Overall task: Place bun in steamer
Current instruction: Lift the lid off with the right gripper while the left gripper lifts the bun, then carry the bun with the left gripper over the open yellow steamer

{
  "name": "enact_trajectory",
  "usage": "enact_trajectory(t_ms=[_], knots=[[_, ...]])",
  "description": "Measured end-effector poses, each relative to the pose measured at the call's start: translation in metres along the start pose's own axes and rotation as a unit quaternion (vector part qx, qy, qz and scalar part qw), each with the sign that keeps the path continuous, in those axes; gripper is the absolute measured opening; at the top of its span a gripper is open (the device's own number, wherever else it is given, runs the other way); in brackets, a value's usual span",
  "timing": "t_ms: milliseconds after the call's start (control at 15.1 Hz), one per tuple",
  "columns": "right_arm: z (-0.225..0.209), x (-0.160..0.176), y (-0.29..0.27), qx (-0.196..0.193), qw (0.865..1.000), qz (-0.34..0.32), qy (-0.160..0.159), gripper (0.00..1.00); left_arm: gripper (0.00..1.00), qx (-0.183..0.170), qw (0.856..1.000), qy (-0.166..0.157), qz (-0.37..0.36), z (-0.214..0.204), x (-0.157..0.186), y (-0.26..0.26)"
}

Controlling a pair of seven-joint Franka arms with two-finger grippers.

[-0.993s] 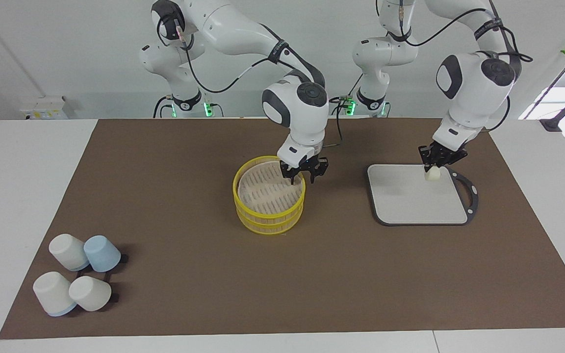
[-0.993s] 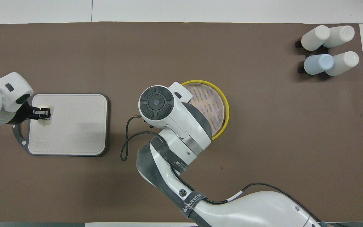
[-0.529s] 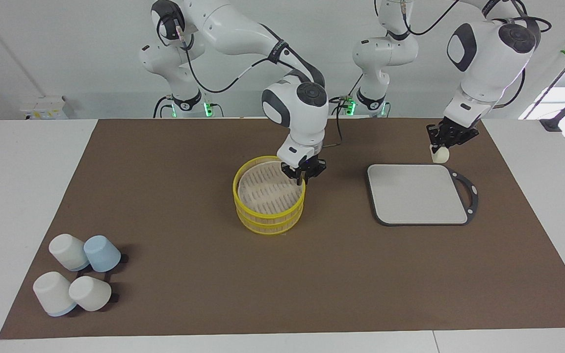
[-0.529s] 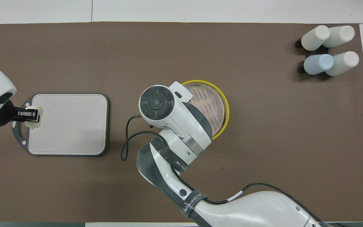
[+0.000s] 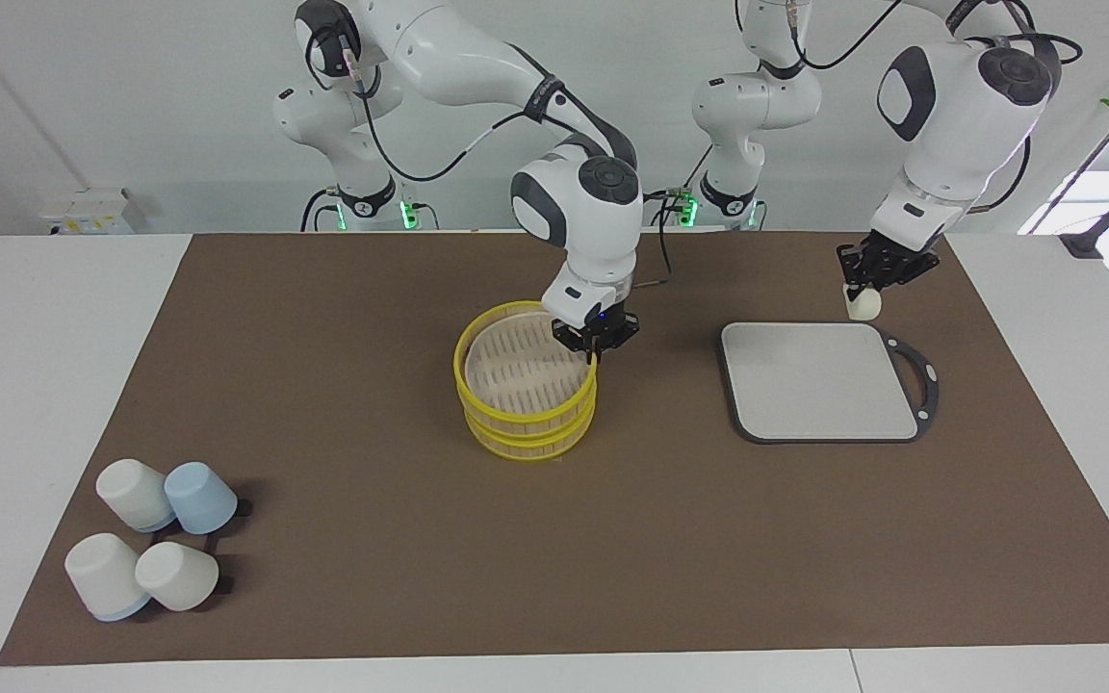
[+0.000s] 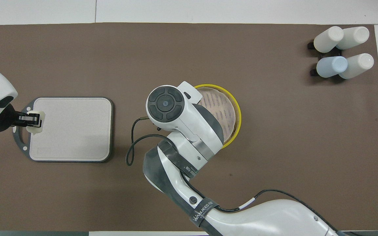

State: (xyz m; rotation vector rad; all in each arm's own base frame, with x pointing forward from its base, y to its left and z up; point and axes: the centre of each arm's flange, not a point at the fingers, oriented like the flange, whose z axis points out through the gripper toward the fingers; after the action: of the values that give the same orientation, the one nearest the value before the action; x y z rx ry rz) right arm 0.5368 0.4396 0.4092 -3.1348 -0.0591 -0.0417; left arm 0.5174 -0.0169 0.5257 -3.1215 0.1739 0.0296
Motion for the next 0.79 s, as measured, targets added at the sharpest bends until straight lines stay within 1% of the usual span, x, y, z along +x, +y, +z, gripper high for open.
enact_trajectory(t_ms=[132,265,397,596,794], knots=[[-0.035,-0.001,0.011,-0.002,1.0,0.003,0.001,0.09,0.23,0.0,1.0,0.0,-0.001,0.0,0.0,0.0],[-0.07,-0.005,0.031,-0.008,1.0,-0.013,-0.003,0.09,0.23,-0.001,1.0,0.0,-0.013,0.0,0.0,0.003],[-0.094,0.0,0.061,-0.016,1.0,-0.024,-0.011,0.09,0.23,-0.001,0.999,0.002,-0.034,-0.001,0.002,0.024],[-0.111,0.028,0.129,-0.019,0.999,-0.033,-0.015,0.09,0.23,-0.005,0.998,0.011,-0.068,-0.003,0.002,0.087],[-0.116,0.056,0.201,-0.018,0.998,-0.052,-0.015,0.09,0.24,-0.026,0.994,0.029,-0.101,-0.001,0.0,0.163]])
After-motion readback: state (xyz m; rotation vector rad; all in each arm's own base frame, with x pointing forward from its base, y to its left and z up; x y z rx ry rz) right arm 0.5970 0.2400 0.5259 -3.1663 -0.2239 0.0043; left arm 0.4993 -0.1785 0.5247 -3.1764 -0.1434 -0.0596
